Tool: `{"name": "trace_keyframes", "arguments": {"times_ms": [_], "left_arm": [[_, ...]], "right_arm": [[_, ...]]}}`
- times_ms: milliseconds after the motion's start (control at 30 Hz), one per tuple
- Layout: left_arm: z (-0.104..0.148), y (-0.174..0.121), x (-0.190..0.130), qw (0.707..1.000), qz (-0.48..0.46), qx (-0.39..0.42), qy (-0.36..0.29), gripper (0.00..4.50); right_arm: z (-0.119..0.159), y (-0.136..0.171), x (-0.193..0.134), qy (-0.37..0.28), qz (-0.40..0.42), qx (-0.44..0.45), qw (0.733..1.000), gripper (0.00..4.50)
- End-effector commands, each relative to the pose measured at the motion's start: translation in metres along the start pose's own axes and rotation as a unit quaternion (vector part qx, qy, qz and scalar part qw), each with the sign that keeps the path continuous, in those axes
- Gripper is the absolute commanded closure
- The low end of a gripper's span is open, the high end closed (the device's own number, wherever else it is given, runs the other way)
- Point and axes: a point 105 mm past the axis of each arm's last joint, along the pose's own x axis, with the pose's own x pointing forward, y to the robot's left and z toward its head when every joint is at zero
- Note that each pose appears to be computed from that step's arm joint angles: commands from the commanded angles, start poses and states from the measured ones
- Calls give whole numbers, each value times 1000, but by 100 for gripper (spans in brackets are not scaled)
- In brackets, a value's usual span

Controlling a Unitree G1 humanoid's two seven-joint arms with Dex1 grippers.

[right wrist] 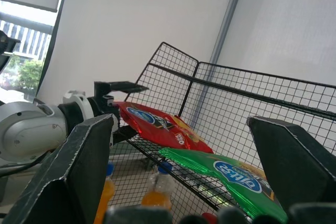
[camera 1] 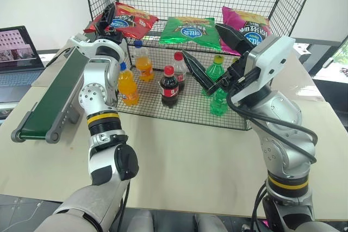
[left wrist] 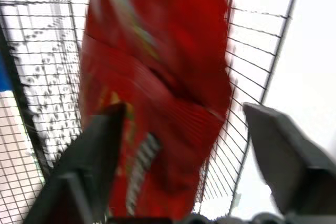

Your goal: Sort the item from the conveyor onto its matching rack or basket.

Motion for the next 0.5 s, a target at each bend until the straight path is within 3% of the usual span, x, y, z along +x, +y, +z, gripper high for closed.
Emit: {"name": "trace_keyframes", "arguments": {"times_ms": [33, 133, 267, 367, 433, 500], "left_arm": [[0, -18, -18, 998, -16, 56, 29, 8], [5, -23, -43, 994, -1, 101, 48, 8], [-2, -24, -88, 941, 2, 300, 157, 8], [-9, 15, -128, 836, 63, 475, 268, 8], [-14, 41, -150, 761, 86, 558, 320, 8], [-17, 59, -163, 704, 90, 613, 348, 8]], "right_arm": [[8, 1, -3, -20, -1, -1, 1000, 0], [1, 3, -10, -7, 3, 7, 1000, 0], [-30, 9, -37, 62, -5, 29, 998, 0], [-61, 4, -67, 129, -62, 80, 986, 0], [-77, 4, -85, 168, -88, 90, 978, 0], [-87, 6, -95, 193, -96, 87, 973, 0]]}}
